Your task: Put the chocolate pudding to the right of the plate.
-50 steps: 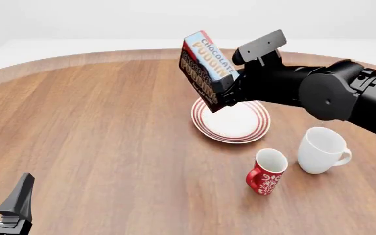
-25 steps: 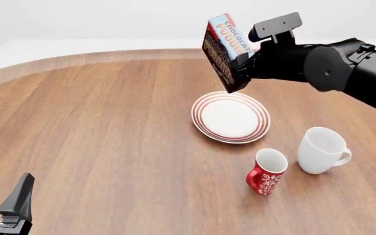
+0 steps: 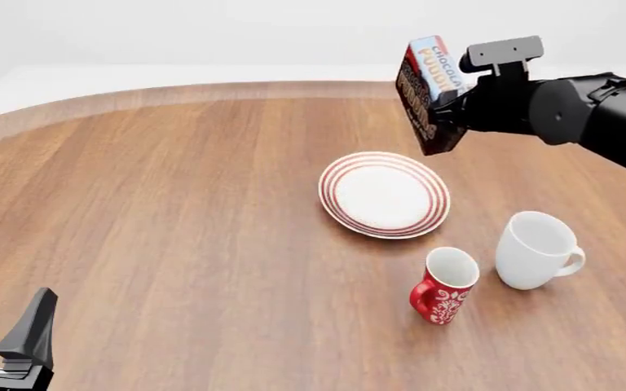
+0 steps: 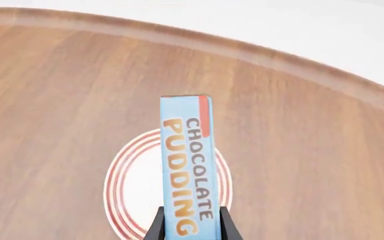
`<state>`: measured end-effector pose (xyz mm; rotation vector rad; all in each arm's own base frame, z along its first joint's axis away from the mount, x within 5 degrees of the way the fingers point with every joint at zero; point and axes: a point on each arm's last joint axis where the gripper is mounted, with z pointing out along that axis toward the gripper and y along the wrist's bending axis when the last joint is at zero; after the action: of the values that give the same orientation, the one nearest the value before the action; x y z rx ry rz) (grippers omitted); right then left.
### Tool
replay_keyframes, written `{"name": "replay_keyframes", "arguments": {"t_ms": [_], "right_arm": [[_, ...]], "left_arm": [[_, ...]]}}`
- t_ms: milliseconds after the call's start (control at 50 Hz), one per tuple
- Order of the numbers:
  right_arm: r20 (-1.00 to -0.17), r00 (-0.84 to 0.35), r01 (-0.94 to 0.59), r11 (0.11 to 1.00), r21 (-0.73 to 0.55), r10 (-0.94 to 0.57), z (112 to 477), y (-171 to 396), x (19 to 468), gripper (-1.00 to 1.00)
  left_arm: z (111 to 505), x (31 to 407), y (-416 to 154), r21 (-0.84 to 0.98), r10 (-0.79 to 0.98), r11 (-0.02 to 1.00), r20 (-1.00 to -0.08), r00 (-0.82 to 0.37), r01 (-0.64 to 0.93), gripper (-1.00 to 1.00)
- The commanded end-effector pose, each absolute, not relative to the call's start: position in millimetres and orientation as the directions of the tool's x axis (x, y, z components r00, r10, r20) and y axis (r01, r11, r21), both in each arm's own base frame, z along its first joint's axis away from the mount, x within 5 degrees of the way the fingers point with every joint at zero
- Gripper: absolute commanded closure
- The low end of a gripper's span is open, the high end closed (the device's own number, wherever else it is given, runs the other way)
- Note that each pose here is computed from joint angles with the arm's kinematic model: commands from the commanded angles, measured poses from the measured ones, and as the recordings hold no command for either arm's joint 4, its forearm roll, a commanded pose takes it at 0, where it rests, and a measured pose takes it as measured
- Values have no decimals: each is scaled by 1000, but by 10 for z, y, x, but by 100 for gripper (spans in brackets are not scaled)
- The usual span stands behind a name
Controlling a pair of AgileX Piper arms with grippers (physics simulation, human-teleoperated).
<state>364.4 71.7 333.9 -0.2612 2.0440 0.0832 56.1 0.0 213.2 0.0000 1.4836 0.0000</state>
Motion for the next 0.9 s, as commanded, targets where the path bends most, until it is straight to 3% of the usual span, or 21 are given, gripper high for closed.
{"name": "replay_keyframes", "arguments": {"t_ms": [20,900], "right_arm": [[-869,-485,-131,991,-39,-98,3168,406,3698,100],[-800,-599,25,997,-67,-39,2459,-283,3757,100]], "left_arm": [[2132,561,0,0,0,1000,-996,87,0,-100],[2132,561,0,0,0,1000,-996,87,0,-100]]}}
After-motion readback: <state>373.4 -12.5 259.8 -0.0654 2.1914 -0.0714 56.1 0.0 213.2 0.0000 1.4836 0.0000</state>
